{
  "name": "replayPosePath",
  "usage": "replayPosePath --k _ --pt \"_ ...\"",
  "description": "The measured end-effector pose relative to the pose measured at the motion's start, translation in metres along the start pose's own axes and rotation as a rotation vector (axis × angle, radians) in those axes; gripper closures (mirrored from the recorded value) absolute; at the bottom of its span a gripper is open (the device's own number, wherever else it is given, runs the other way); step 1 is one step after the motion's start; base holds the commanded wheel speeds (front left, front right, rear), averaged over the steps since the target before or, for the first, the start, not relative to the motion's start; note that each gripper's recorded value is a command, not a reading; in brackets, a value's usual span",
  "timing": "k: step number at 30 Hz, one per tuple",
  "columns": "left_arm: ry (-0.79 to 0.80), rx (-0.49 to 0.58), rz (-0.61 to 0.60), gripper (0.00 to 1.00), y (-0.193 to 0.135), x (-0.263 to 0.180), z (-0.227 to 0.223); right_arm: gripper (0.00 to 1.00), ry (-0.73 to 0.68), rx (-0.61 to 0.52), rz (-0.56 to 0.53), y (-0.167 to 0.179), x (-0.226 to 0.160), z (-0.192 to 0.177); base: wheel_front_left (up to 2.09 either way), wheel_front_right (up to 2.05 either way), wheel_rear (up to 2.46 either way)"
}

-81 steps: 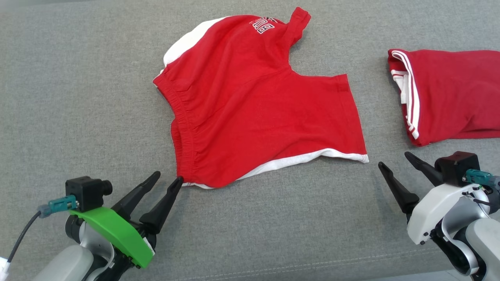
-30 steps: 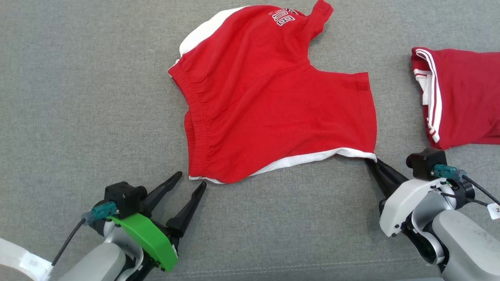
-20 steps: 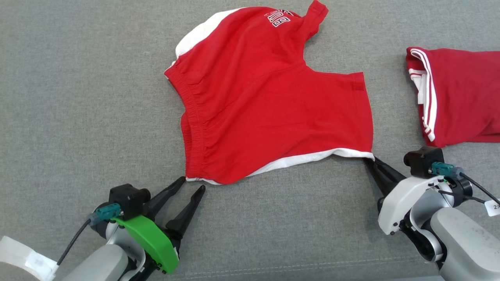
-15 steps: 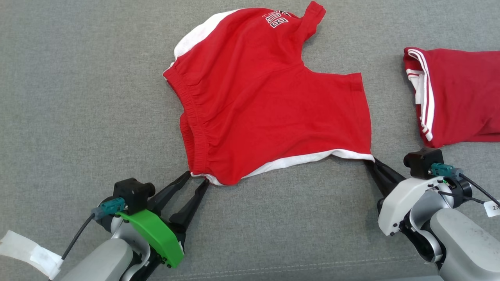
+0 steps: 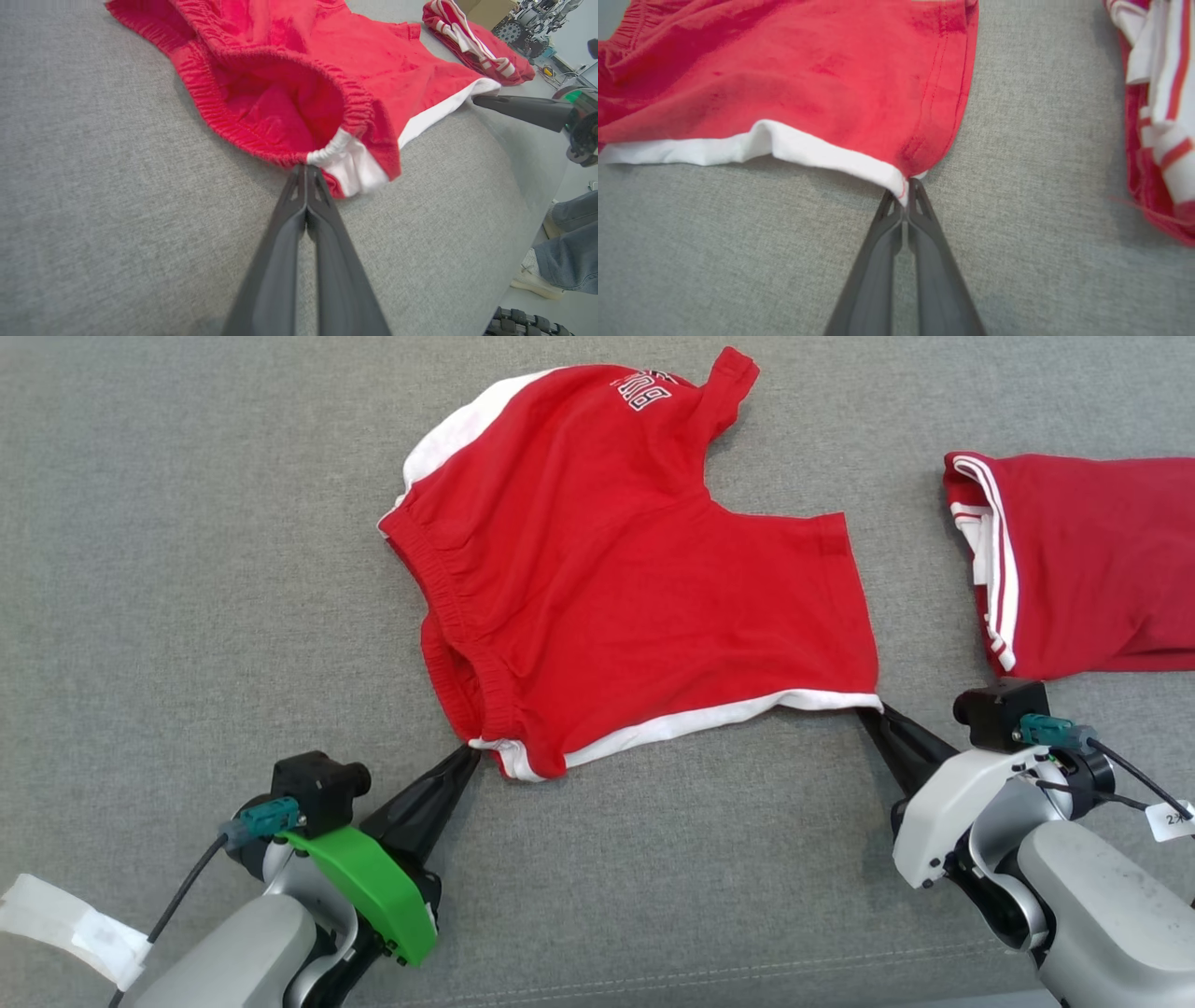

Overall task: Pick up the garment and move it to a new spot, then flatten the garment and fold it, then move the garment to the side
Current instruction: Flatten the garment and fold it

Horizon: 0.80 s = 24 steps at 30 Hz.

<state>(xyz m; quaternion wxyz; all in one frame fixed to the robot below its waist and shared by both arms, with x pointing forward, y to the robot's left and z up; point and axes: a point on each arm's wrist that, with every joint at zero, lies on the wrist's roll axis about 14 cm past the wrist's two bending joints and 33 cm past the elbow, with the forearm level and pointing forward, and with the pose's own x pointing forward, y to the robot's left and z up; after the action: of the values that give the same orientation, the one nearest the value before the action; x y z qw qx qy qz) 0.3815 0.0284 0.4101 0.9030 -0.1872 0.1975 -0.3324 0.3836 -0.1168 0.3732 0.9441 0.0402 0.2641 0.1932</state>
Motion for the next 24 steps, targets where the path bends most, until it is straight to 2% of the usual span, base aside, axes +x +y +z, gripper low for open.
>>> replayPosePath --k 5,11,15,18,21,22,23,24 --pt "-0.016 0.003 -0.003 1.0 0.0 0.0 0.008 1.0 -0.058 -0.009 0.013 -0.001 0.002 0.02 0.0 0.0 0.0" --pt "-0.115 0.051 -0.022 1.0 0.0 0.001 0.052 1.0 -0.223 -0.05 -0.026 -0.026 -0.007 0.085 0.0 0.0 0.0" --pt "-0.191 0.047 -0.037 1.0 -0.005 -0.003 0.081 1.0 -0.299 -0.062 -0.024 -0.03 -0.019 0.113 0.0 0.0 0.0" --pt "-0.178 0.059 -0.04 1.0 -0.005 -0.007 0.082 1.0 -0.308 -0.075 -0.015 -0.028 -0.023 0.118 0.0 0.0 0.0" --pt "-0.079 0.039 -0.039 1.0 -0.006 -0.014 0.057 1.0 -0.304 -0.061 -0.013 -0.027 -0.028 0.119 0.0 0.0 0.0" --pt "-0.049 0.015 -0.043 0.8 -0.009 -0.016 0.046 1.0 -0.294 -0.052 -0.016 -0.028 -0.029 0.116 0.0 0.0 0.0" --pt "-0.024 -0.008 -0.047 0.51 -0.012 -0.017 0.036 1.0 -0.278 -0.041 -0.017 -0.029 -0.029 0.11 0.0 0.0 0.0" --pt "0.001 -0.019 -0.054 0.05 -0.016 -0.018 0.027 1.0 -0.262 -0.027 -0.016 -0.029 -0.03 0.103 0.0 0.0 0.0"
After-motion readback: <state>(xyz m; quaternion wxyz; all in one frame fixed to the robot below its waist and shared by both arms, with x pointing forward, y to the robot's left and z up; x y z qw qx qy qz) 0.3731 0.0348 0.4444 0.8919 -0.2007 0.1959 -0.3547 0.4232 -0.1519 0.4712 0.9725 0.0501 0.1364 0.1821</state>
